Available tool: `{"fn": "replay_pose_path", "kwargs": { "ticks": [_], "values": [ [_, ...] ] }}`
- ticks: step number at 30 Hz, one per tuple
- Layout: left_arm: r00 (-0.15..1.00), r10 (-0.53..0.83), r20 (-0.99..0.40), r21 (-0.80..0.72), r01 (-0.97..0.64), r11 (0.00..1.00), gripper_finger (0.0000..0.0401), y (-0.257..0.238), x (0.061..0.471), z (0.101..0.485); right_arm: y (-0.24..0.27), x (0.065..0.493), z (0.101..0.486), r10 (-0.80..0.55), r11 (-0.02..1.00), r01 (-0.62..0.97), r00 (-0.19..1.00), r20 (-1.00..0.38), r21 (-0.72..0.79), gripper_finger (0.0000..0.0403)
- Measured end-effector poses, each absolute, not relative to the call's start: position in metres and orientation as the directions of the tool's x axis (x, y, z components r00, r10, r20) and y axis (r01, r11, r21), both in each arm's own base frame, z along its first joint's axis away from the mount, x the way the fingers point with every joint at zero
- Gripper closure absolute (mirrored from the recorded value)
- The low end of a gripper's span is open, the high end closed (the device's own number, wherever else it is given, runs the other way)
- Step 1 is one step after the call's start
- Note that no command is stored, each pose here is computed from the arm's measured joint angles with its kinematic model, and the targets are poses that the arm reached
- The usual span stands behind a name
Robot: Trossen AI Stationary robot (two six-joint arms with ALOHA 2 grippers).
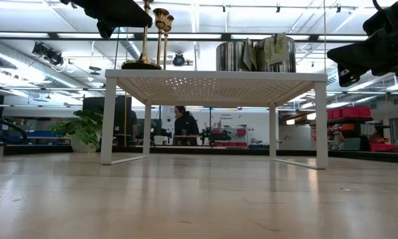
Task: Pick & Place candle stick holders
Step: Return to Home Position
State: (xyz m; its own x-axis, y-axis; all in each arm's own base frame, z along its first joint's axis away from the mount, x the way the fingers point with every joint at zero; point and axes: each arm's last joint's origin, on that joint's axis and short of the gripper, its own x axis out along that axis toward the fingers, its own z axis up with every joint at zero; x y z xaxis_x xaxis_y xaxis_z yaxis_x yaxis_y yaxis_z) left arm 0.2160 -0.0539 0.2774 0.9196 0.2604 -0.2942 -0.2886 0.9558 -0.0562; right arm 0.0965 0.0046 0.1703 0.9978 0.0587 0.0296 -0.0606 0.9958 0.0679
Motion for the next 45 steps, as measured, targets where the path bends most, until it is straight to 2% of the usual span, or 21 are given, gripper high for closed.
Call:
{"fn": "replay_pose_path", "kwargs": {
  "ticks": [13,21,45],
  "values": [
    [0.922,0.242,-0.303,-0.086,-0.279,0.956,0.0371,-0.044,0.22,0.277,0.005,0.097,0.17,0.059,0.996,-0.061,0.998,0.03,0.068,0.0382],
    [0.936,0.182,-0.301,-0.112,-0.224,0.968,0.037,-0.039,0.222,0.279,0.005,0.097,0.17,0.059,0.996,-0.061,0.998,0.03,0.068,0.0382],
    [0.94,0.138,-0.313,-0.071,-0.168,0.983,0.0371,-0.034,0.224,0.278,0.005,0.097,0.17,0.059,0.996,-0.061,0.998,0.03,0.068,0.0382]
  ]
}}
